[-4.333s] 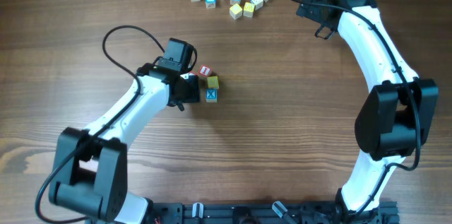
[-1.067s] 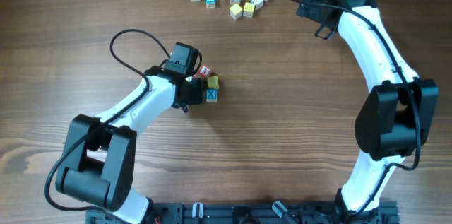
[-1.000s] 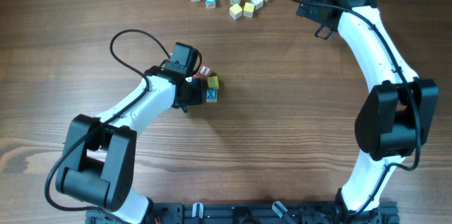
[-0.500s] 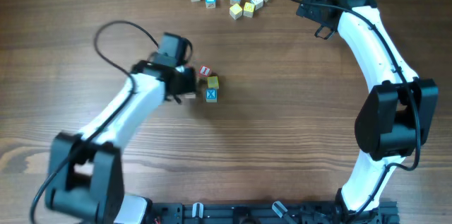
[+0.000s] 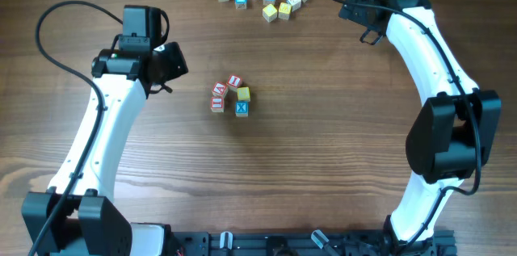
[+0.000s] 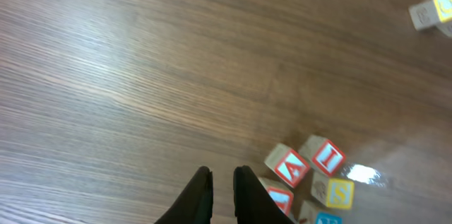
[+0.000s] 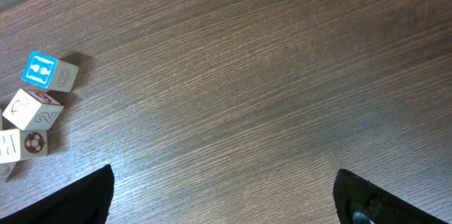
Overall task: Form a circle
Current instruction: 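Open the left gripper and retract it up to the upper left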
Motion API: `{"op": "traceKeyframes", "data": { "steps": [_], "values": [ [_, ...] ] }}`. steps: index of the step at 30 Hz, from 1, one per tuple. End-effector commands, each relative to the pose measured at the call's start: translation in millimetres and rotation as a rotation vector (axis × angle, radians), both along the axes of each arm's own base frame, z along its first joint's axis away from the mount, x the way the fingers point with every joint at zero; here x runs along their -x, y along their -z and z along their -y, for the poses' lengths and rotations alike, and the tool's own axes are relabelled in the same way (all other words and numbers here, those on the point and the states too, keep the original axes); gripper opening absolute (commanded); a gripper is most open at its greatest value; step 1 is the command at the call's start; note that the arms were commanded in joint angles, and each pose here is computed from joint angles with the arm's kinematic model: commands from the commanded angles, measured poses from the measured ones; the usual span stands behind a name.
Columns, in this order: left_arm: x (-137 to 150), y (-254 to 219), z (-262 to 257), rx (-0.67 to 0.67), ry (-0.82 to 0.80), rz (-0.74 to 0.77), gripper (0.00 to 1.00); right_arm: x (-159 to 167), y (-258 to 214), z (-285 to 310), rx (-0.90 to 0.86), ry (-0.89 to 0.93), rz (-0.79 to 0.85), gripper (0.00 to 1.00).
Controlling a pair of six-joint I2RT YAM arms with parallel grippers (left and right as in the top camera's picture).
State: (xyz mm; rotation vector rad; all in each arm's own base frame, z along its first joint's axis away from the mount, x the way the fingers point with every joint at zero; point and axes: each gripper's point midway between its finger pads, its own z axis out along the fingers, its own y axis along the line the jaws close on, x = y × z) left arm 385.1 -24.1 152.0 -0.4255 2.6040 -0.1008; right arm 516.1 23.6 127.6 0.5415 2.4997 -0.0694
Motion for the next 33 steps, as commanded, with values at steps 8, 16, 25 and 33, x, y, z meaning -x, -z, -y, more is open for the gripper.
{"op": "traceKeyframes", "data": {
  "steps": [8,16,25,33],
  "values": [
    [-5.5,-12.0,-63.8,-0.062,-0.212,0.051,1.00,-0.7,-3.4,-0.5,0.017,-0.009,0.007,1.00],
    [-5.5,-12.0,-63.8,-0.062,-0.212,0.051,1.00,-0.7,-3.6,-2.9,0.017,-0.013,0.008,1.00],
    [-5.4,-12.0,-63.8,-0.062,-0.212,0.051,1.00,-0.6,-3.4,-3.0,0.017,-0.014,0.007,1.00],
    [-5.4,-12.0,-63.7,-0.062,-0.212,0.051,1.00,-0.6,-3.4,-3.0,0.017,-0.014,0.007,1.00]
  ]
}}
